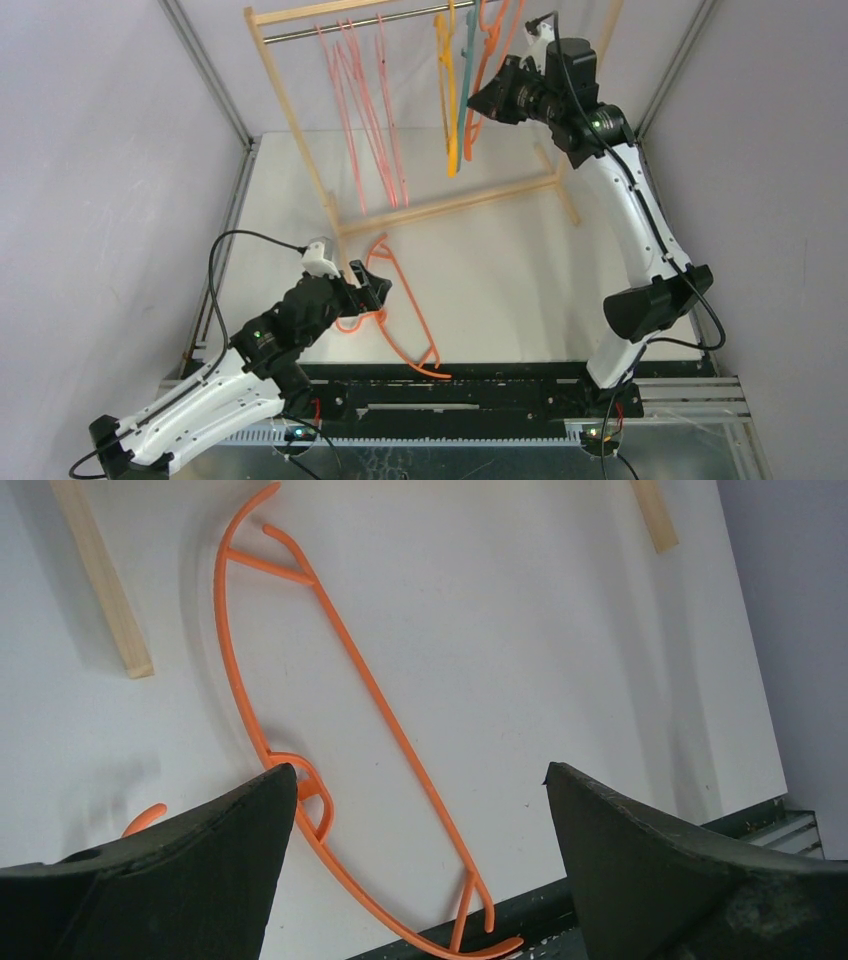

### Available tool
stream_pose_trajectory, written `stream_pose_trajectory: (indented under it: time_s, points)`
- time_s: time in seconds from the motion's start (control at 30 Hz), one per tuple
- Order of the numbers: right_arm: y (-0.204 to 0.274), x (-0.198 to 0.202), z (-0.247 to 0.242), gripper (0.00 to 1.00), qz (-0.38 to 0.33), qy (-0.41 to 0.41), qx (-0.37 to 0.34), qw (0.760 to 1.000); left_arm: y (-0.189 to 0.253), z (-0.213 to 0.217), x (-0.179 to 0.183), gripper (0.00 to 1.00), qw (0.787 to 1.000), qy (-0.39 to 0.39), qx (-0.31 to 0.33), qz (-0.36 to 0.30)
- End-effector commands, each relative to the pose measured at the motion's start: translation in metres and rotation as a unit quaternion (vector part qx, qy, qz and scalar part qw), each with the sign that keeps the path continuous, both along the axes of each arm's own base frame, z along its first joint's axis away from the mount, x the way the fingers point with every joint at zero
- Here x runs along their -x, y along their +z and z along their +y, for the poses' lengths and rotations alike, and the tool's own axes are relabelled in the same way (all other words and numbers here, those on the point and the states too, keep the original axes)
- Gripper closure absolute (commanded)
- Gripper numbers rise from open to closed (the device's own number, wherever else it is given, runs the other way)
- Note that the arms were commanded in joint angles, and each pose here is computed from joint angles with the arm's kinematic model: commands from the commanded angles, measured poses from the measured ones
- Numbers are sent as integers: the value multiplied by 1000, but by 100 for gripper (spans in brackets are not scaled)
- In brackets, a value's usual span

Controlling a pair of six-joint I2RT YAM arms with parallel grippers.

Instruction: Organize the hangers

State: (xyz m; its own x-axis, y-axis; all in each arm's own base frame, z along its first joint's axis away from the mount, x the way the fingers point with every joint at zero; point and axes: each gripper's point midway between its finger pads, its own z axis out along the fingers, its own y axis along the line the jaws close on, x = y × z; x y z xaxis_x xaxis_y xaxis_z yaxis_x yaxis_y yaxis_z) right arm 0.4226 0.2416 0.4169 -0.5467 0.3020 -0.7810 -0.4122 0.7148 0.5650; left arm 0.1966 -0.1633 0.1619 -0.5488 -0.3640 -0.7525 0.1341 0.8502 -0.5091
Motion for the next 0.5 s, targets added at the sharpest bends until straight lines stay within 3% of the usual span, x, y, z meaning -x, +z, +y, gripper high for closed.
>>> stream_pose_trajectory:
  time_s: [0.0, 0.07, 0.2, 0.37, 0.47]
  points:
    - [-1, 24, -13, 71, -3, -15, 44, 999, 6, 1, -7, 1, 1000, 10, 0, -13]
    - [6, 31, -23, 56, -16, -36, 60, 997, 7, 0, -8, 0, 1000, 8, -5, -13]
    - [26, 50, -49, 40, -50, -74, 74, 993, 13, -5, -12, 1, 1000, 2, -12, -15]
    - [43, 81, -78, 25, -84, -106, 95, 986, 23, -12, -18, 0, 1000, -5, -17, -19]
    - [36, 102, -88, 23, -79, -104, 112, 985, 23, -16, -22, 0, 1000, -8, -26, -14]
